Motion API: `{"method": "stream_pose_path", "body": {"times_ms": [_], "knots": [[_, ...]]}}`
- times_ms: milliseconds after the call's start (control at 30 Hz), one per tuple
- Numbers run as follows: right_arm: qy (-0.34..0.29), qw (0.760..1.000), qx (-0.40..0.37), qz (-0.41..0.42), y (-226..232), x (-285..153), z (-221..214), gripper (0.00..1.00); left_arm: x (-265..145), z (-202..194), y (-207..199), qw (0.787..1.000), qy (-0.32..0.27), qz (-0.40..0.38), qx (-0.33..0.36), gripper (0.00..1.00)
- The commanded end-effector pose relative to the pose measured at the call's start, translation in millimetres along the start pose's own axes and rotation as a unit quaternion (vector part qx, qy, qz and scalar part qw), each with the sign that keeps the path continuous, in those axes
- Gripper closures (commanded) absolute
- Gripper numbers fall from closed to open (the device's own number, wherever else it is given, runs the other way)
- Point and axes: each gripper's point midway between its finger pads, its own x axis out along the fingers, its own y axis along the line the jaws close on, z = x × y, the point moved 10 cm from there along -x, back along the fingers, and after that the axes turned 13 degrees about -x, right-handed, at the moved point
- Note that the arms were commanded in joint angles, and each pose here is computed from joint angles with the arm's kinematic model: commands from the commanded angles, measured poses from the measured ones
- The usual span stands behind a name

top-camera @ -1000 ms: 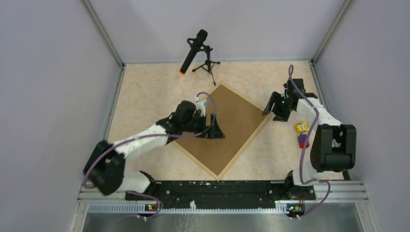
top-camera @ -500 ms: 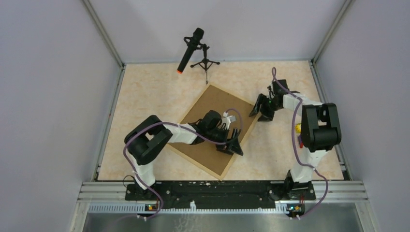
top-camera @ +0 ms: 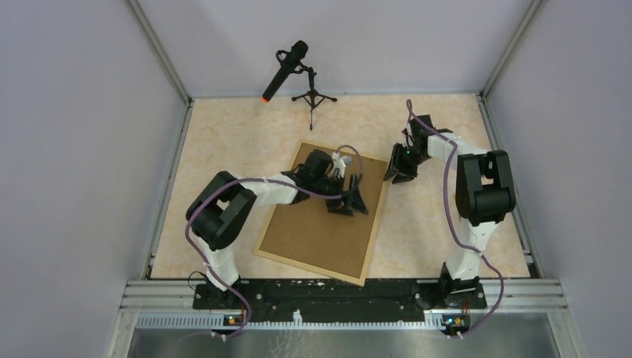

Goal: Put the photo into the frame
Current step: Adjust the photo frame at the center of the board.

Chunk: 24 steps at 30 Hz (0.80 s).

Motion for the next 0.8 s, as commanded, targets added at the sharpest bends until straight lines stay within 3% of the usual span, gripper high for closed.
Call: {"method": "stream_pose_path", "body": {"times_ms": [0, 100, 233, 767], "knots": [[0.008, 1.000, -0.009, -0.023, 3, -19, -7, 0.65, -34, 35, 15, 0.995, -0.076, 0.059, -0.019, 0.21], [0.017, 1.000, -0.003, -0.026, 1, -16, -10, 0.68, -26, 37, 35, 0.993, -0.070, 0.084, -0.045, 0.32], [0.035, 0.999, -0.001, -0.029, 5, -9, -16, 0.69, -20, 29, 57, 0.989, -0.069, 0.096, -0.085, 0.37], [0.055, 0.993, 0.015, -0.106, 3, 8, -29, 0.69, -23, 25, 81, 0.980, -0.079, 0.116, -0.139, 0.34]]}}
